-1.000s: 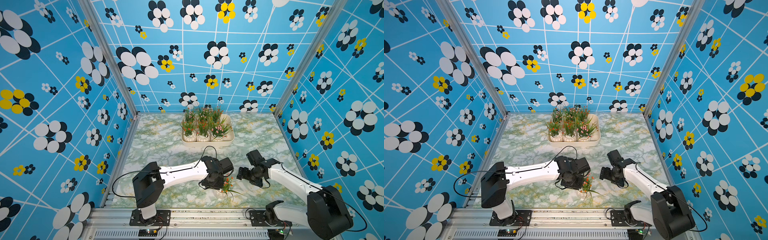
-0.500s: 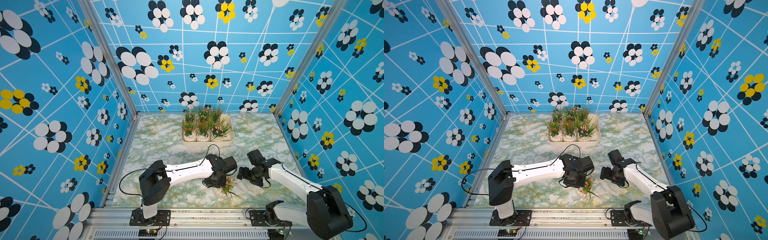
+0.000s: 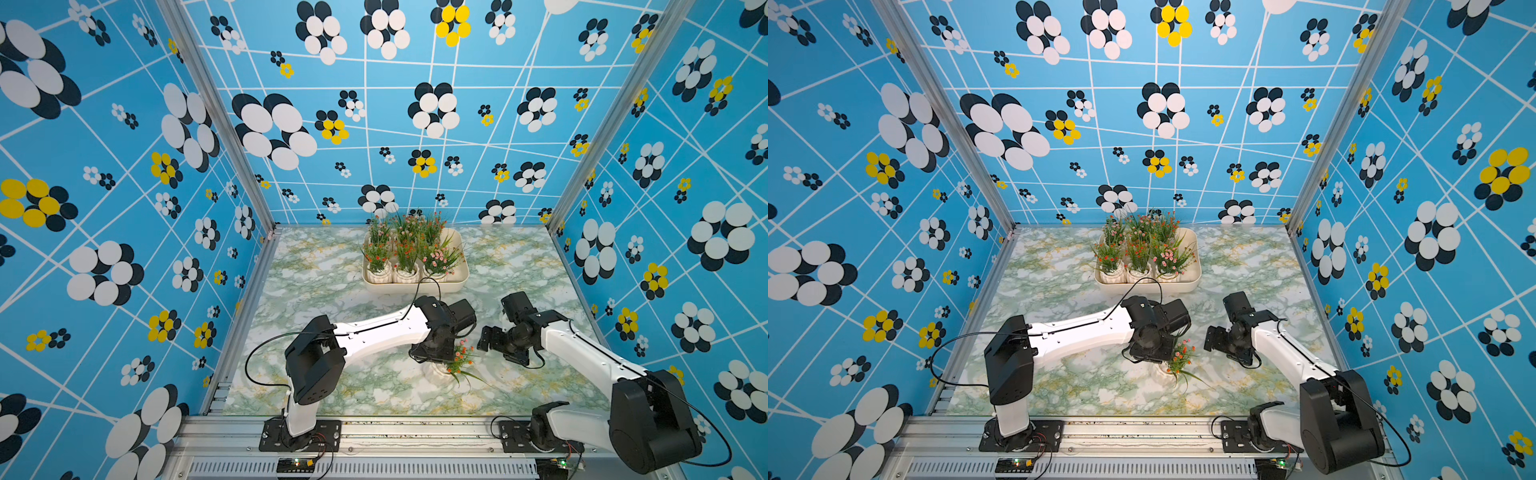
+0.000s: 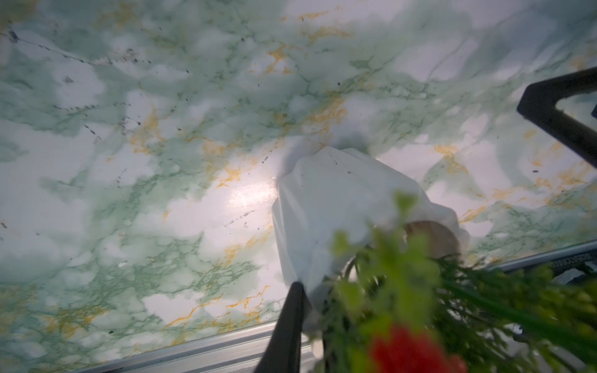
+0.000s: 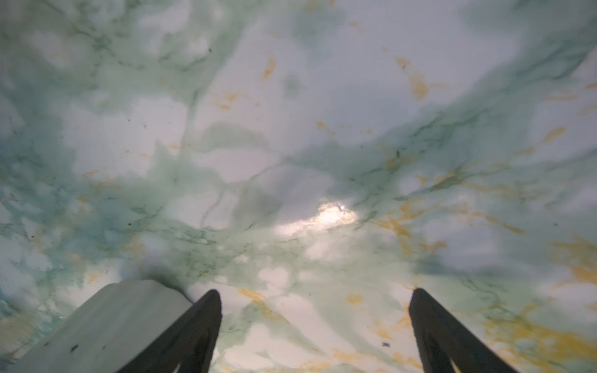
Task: Put the potted gypsophila into the storage box
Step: Pick up the baby's breath potted plant from the center of the board, then place the baby's breath potted plant at the center of the board.
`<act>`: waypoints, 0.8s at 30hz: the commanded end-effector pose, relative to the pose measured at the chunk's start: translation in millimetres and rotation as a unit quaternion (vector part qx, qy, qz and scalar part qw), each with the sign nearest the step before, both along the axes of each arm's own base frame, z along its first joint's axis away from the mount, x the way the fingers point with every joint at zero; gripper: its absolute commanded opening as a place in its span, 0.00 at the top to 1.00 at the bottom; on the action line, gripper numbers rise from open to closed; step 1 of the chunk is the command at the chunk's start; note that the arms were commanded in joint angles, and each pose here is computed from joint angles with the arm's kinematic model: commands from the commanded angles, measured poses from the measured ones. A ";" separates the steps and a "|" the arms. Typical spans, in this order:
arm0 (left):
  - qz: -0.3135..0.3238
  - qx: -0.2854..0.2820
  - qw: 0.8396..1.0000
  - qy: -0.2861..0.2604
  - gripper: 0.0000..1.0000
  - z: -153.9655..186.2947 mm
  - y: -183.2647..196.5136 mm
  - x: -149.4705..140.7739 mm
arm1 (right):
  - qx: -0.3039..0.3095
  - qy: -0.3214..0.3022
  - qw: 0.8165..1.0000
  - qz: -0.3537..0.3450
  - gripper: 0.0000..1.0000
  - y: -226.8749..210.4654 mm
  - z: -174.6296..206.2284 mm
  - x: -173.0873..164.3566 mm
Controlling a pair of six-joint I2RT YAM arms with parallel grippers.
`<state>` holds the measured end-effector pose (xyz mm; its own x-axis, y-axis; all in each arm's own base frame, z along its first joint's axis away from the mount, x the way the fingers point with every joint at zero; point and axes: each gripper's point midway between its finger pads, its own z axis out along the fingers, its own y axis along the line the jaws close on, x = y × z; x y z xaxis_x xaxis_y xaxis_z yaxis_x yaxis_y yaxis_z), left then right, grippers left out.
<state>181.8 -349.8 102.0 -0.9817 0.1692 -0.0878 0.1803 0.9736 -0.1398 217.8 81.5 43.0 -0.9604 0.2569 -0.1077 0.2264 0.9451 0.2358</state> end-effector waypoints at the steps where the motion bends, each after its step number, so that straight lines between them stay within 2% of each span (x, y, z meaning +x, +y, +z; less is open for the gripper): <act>1: 0.012 -0.012 0.999 -0.039 1.00 15.0 -2.9 35.2 | -0.001 0.005 1.000 0.010 0.07 -0.9 8.1 5.3; 6: 0.030 -0.045 0.996 -0.066 1.00 18.1 -13.8 82.6 | 0.004 -0.005 1.000 0.010 0.08 1.3 17.6 19.2; 12: 0.023 -0.060 0.995 -0.082 1.00 11.7 -25.5 118.1 | 0.017 -0.015 1.000 0.018 0.12 7.3 28.7 31.0; 24: 0.047 -0.080 0.994 -0.059 1.00 -8.0 -22.4 134.6 | 0.044 -0.031 0.998 0.031 0.18 22.1 41.2 61.1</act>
